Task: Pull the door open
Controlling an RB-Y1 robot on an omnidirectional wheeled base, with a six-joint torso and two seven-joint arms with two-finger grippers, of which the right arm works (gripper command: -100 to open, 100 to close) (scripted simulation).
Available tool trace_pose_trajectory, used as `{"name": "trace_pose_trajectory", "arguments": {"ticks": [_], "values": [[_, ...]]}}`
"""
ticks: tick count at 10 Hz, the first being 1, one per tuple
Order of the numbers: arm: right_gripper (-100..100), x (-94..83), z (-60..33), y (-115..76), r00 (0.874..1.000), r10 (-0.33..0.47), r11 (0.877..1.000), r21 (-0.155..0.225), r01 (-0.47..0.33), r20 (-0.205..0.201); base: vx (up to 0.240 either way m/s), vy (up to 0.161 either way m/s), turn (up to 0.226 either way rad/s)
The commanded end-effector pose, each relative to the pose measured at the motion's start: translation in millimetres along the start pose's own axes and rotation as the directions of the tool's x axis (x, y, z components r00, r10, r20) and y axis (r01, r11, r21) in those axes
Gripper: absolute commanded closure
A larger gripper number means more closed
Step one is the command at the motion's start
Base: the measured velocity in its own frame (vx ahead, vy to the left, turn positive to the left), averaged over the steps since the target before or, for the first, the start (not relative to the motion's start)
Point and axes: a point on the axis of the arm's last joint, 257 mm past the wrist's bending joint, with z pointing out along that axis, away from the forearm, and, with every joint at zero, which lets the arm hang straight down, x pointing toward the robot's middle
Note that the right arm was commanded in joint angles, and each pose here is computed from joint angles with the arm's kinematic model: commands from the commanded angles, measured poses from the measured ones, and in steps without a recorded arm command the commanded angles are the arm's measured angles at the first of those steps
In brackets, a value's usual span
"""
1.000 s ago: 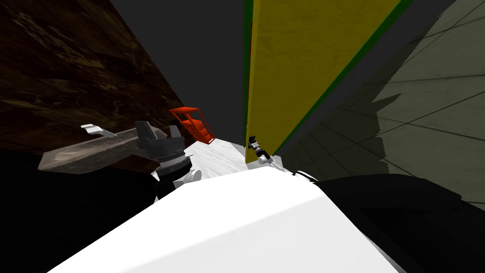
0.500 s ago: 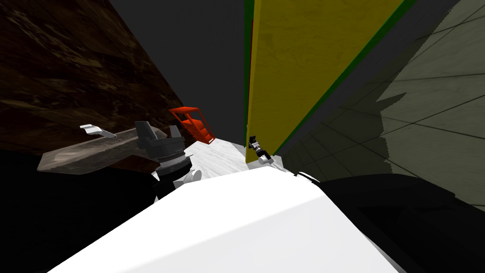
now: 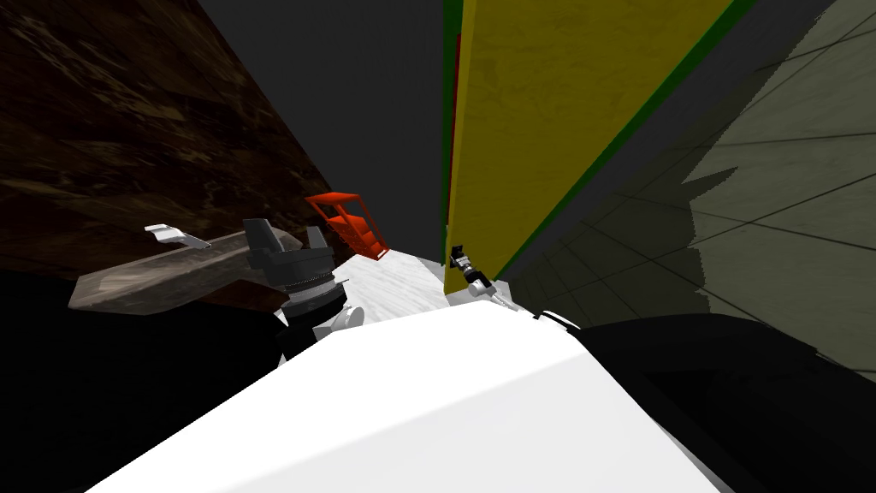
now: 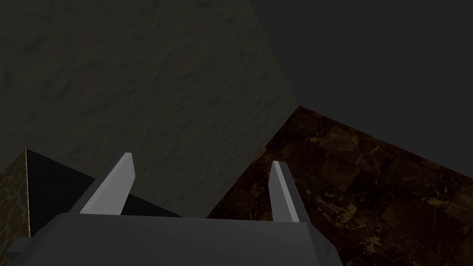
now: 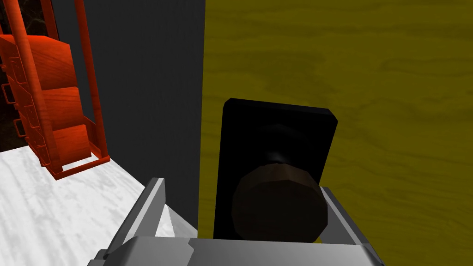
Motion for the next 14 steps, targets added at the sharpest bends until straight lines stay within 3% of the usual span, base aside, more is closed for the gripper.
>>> {"name": "trace_pose_trajectory", "arguments": {"ticks": [1, 2, 5, 9, 14], "values": [[100, 1.1, -5.5, -8.2, 1.000, 0.004, 1.000, 0.017, -0.004, -0.008, 0.075, 0.097, -0.081], [100, 0.9, -11.2, -8.8, 1.000, 0.003, 1.000, 0.025, -0.003, -0.010, 0.081, 0.095, -0.062], [100, 0.9, -11.2, -8.8, 1.000, 0.003, 1.000, 0.025, -0.003, -0.010, 0.025, 0.016, -0.002], [100, 0.7, -20.5, -10.1, 1.000, 0.002, 0.999, 0.037, -0.002, -0.014, 0.007, 0.020, -0.005], [100, 0.7, -22.9, -10.5, 1.000, 0.002, 0.999, 0.041, -0.002, -0.015, 0.001, 0.004, -0.002]]}}
